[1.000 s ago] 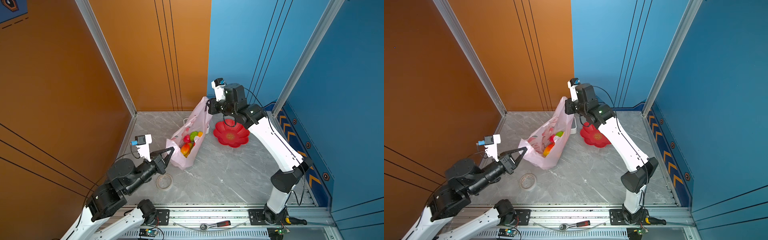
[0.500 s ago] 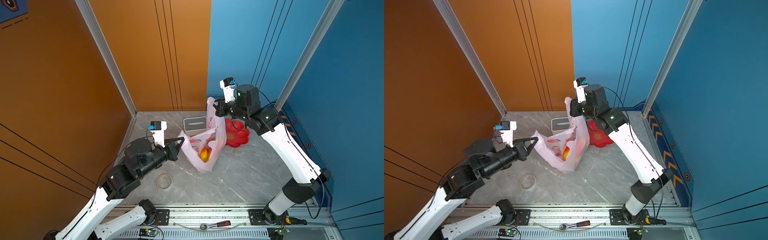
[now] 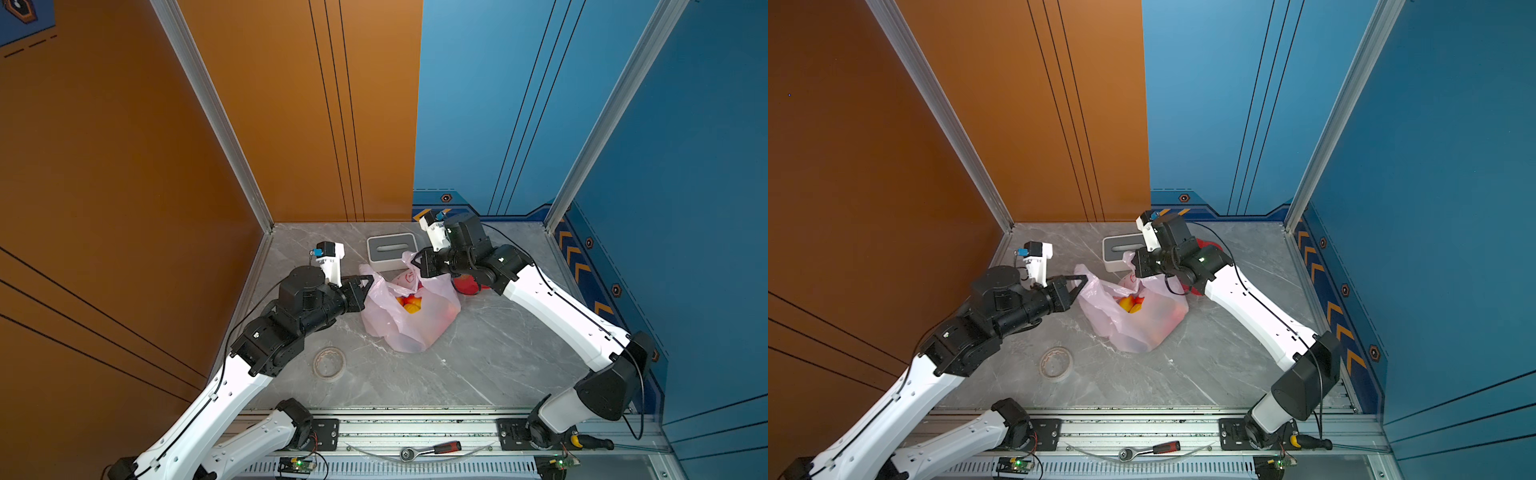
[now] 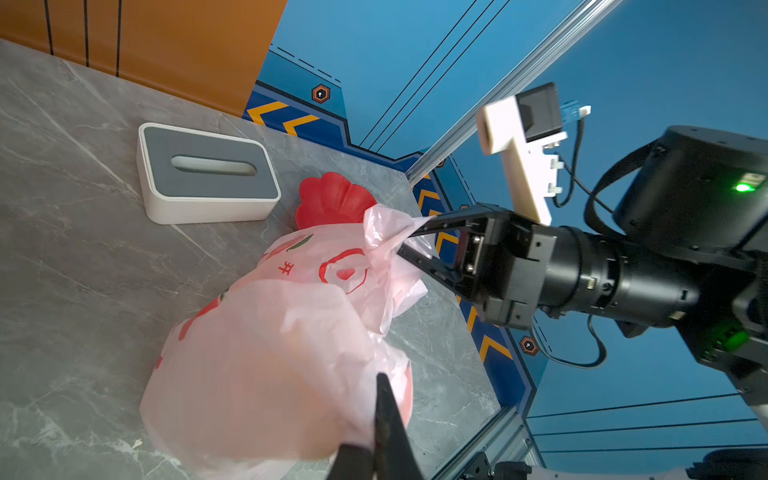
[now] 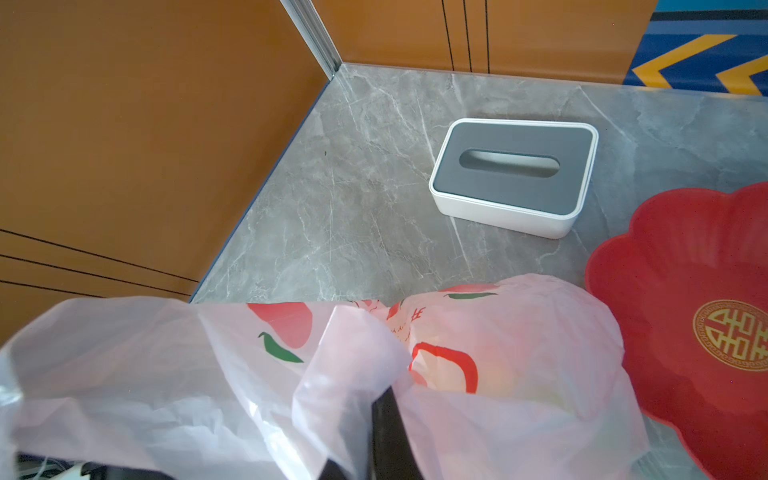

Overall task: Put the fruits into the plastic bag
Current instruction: 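Lift the bag upright with both grippers holding its handles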

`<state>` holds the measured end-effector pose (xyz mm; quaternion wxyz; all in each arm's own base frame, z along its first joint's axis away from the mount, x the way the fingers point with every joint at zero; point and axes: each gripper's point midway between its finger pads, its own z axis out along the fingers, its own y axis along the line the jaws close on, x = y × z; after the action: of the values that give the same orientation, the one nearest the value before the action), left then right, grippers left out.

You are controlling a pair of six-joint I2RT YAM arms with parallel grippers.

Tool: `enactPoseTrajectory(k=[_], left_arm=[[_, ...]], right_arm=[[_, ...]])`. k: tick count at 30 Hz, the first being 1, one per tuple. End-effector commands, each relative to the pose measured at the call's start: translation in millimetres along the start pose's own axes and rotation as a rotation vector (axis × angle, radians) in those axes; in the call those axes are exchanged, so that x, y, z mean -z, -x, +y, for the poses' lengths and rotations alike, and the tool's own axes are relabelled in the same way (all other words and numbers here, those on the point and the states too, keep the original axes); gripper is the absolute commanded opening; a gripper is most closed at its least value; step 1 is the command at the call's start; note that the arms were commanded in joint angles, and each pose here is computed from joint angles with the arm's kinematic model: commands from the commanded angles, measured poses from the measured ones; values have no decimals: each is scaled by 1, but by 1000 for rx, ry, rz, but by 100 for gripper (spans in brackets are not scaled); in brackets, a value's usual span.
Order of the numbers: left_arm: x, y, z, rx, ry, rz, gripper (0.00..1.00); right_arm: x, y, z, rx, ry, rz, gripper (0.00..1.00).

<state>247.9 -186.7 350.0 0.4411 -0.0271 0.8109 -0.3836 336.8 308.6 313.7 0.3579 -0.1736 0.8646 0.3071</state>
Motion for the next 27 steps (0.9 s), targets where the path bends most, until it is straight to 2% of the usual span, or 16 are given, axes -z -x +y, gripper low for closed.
enactPoseTrajectory(k=[1, 6, 8, 14, 16, 19, 21, 24, 25, 26, 27], left_arm=[[2, 4, -7, 14, -45, -11, 0], [0, 14, -14, 14, -58, -20, 0], [-6, 17, -17, 11, -65, -15, 0], [-50, -2, -6, 51, -60, 76, 0], [-57, -8, -4, 74, -62, 97, 28], [-52, -8, -4, 69, -59, 95, 37], [-43, -5, -3, 53, -43, 87, 46], [-31, -1, -4, 34, -32, 78, 67], [-28, 0, -4, 32, -30, 74, 75], [-25, 1, -4, 30, -30, 73, 78], [-22, 2, -4, 28, -29, 69, 90]], right_arm=[[27, 23, 14, -18, 65, -82, 0], [58, 50, 37, -13, 148, -170, 0], [59, 51, 42, -11, 172, -171, 0], [12, 6, 22, -73, 169, -29, 0], [0, -12, 16, -93, 168, 26, 5], [3, -17, 6, -94, 141, 42, 15], [13, -12, 1, -86, 117, 15, 26], [27, -4, -5, -82, 93, -11, 49], [30, -3, -7, -82, 86, -12, 53], [33, -1, -10, -84, 76, -16, 57], [36, 0, -12, -86, 70, -19, 63]])
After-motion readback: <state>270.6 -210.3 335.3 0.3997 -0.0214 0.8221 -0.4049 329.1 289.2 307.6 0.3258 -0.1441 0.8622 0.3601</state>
